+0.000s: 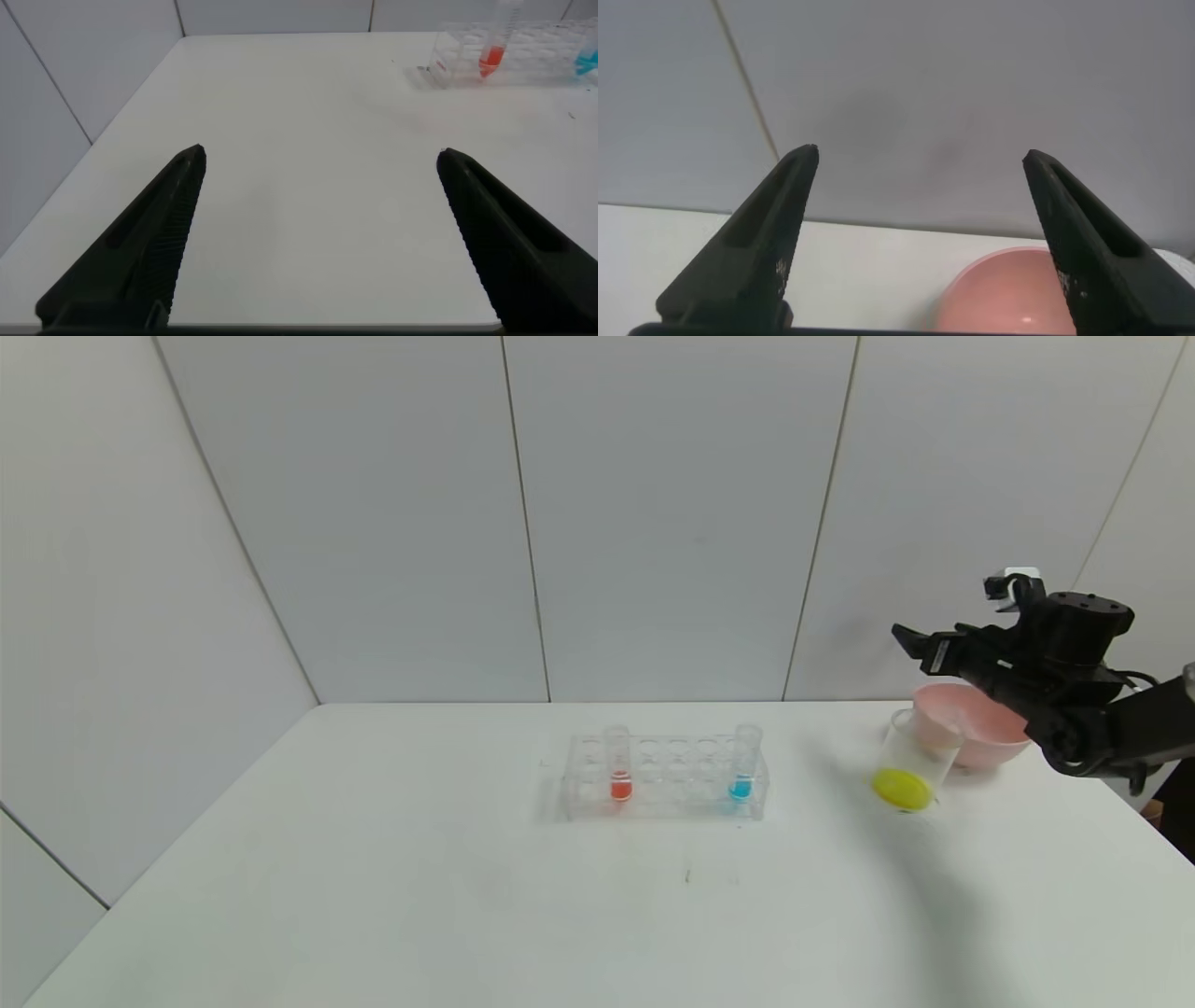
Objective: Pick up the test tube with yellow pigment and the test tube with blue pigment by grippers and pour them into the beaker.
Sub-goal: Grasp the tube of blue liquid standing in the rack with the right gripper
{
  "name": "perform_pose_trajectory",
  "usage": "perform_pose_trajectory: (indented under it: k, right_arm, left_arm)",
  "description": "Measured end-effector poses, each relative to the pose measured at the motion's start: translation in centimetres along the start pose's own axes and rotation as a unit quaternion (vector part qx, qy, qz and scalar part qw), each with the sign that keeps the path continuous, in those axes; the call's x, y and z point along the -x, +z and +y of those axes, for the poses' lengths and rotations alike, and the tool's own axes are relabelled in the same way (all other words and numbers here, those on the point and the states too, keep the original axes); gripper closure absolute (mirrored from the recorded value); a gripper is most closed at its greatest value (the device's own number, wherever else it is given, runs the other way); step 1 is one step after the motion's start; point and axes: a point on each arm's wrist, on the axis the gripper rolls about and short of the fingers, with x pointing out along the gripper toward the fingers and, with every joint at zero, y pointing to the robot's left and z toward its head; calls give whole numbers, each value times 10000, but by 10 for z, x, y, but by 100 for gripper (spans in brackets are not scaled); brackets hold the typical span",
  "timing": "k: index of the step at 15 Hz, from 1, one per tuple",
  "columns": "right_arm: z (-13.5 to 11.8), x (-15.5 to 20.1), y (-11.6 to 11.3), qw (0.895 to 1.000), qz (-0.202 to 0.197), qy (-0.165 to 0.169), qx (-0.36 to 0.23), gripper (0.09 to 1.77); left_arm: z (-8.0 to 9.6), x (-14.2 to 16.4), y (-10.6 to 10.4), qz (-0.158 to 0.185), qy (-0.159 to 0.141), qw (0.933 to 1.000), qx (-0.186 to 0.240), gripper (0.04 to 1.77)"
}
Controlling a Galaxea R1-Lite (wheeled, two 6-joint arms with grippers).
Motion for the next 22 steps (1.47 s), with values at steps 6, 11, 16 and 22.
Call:
perform_pose_trajectory:
  k: [6, 11, 16, 22]
  right_arm:
    - [56, 81, 8, 9989, 434, 155, -61, 21]
    - [119, 159, 3, 9983, 570, 2, -80, 18]
    - [161, 216, -19, 9986, 435, -177, -228, 16]
    - [227, 238, -49, 9968, 512, -479, -393, 16]
  left_arm:
    - [0, 0, 0, 0, 2, 10000, 0, 5]
    - [0, 0, 0, 0, 2, 10000, 0, 5]
    - [0, 0, 0, 0, 2, 10000, 0, 5]
    - [0, 0, 0, 2, 2, 10000, -2, 5]
